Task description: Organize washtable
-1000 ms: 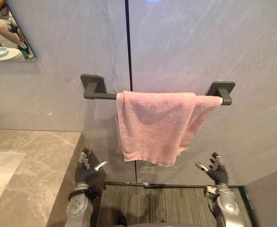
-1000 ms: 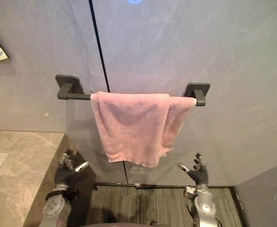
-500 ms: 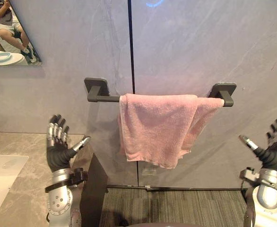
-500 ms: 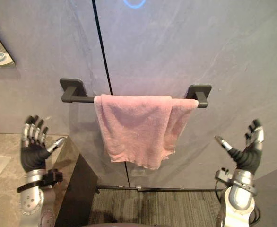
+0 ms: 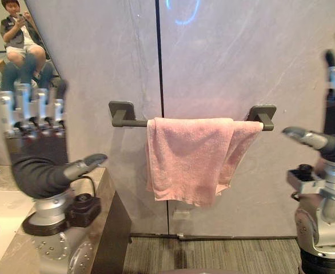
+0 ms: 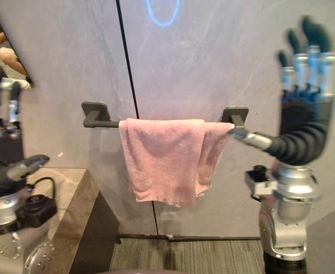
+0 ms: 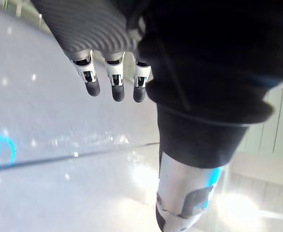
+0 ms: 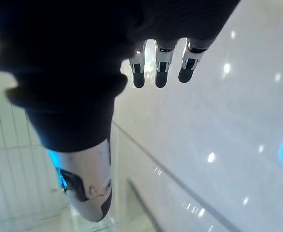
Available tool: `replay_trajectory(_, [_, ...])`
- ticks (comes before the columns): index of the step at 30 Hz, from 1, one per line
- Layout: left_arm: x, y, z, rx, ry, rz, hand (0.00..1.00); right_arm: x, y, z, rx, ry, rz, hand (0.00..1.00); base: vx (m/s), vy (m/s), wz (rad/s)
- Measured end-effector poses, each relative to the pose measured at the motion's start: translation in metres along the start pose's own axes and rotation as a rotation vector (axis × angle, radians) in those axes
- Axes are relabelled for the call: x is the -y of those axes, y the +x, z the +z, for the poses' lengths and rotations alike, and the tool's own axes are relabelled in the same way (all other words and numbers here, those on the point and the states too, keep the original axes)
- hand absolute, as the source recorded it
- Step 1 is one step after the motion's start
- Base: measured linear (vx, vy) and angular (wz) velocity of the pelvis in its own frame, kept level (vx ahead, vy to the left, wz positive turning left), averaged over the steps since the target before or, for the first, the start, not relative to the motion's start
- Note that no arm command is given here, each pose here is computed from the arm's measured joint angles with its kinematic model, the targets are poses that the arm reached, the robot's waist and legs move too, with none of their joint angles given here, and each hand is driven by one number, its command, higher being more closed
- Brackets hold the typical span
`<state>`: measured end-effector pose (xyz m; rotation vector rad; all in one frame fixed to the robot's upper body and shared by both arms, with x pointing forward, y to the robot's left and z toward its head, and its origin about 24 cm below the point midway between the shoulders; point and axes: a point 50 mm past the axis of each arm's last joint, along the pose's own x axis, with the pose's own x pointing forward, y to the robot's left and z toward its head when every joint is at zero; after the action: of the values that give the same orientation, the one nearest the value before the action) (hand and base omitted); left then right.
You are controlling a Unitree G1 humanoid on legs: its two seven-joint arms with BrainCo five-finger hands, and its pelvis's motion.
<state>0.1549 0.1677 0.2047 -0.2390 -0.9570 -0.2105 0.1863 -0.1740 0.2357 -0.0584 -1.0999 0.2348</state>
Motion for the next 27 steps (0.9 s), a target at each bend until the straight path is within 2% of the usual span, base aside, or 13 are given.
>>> replay_trajectory(3, [0.021,-0.003,-0.018,-0.106,-0.217,-0.15,0.0,-0.019,0.0,-0.006,-0.035,0.161,0.139,0.0,-0.05,0.005,0.0])
replay_trajectory(5, [0.03,-0.007,-0.029,-0.181,-0.299,-0.231,0.0,-0.028,-0.002,-0.008,-0.054,0.239,0.2,0.0,-0.04,0.008,-0.01])
replay_trajectory(11, [0.053,-0.028,-0.063,-0.417,-0.452,-0.405,0.0,-0.051,-0.014,-0.019,-0.195,0.395,0.401,0.0,-0.03,0.01,-0.05])
replay_trajectory(14, [0.062,-0.041,-0.076,-0.511,-0.495,-0.453,0.0,-0.06,-0.025,-0.03,-0.294,0.433,0.466,0.0,-0.01,0.006,-0.08])
replay_trajectory(22, [0.058,-0.071,-0.108,-0.744,-0.471,-0.452,0.0,-0.066,-0.065,-0.067,-0.571,0.459,0.48,0.0,0.0,0.003,-0.03])
replay_trajectory(27, [0.061,-0.093,-0.125,-0.87,-0.475,-0.436,0.0,-0.066,-0.089,-0.089,-0.726,0.385,0.514,0.0,0.0,0.0,0.0])
